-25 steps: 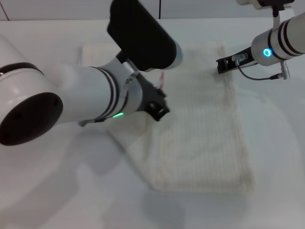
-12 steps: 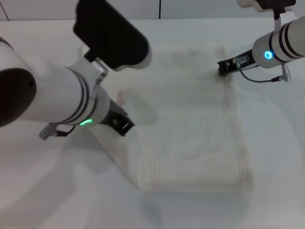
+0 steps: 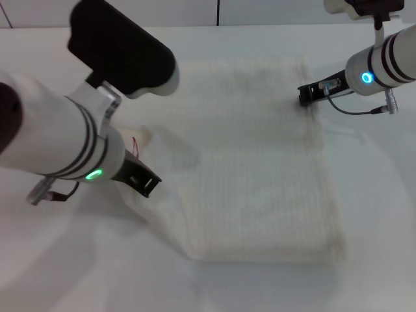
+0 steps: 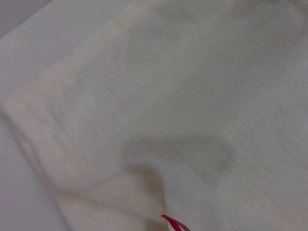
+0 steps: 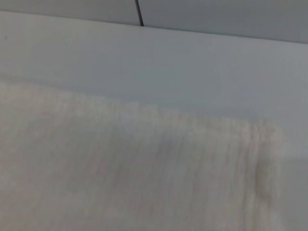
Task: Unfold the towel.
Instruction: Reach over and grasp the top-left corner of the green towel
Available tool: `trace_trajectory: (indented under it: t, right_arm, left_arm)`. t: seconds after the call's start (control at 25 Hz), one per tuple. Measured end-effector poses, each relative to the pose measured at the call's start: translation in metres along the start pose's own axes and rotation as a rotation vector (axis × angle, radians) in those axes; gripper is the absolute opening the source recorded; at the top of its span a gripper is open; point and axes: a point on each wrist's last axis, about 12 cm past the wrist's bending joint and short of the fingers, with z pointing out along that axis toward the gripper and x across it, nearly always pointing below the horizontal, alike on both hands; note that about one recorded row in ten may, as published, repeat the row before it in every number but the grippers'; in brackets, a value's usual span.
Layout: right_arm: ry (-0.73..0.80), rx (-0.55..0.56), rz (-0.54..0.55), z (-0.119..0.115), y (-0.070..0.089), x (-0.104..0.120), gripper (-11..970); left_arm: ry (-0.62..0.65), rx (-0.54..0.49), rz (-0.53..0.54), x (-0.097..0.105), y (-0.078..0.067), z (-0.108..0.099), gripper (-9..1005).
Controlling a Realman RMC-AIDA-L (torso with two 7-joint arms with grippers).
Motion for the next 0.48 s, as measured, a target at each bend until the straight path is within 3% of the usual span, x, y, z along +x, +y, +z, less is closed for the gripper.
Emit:
trace_trajectory:
  t: [0.48]
  right_arm:
    - [0.000, -0.001, -0.001, 0.001, 0.000, 0.001, 0]
  left_arm:
    - [0.048, -0.007, -0.101, 0.020, 0.014, -0.002, 34]
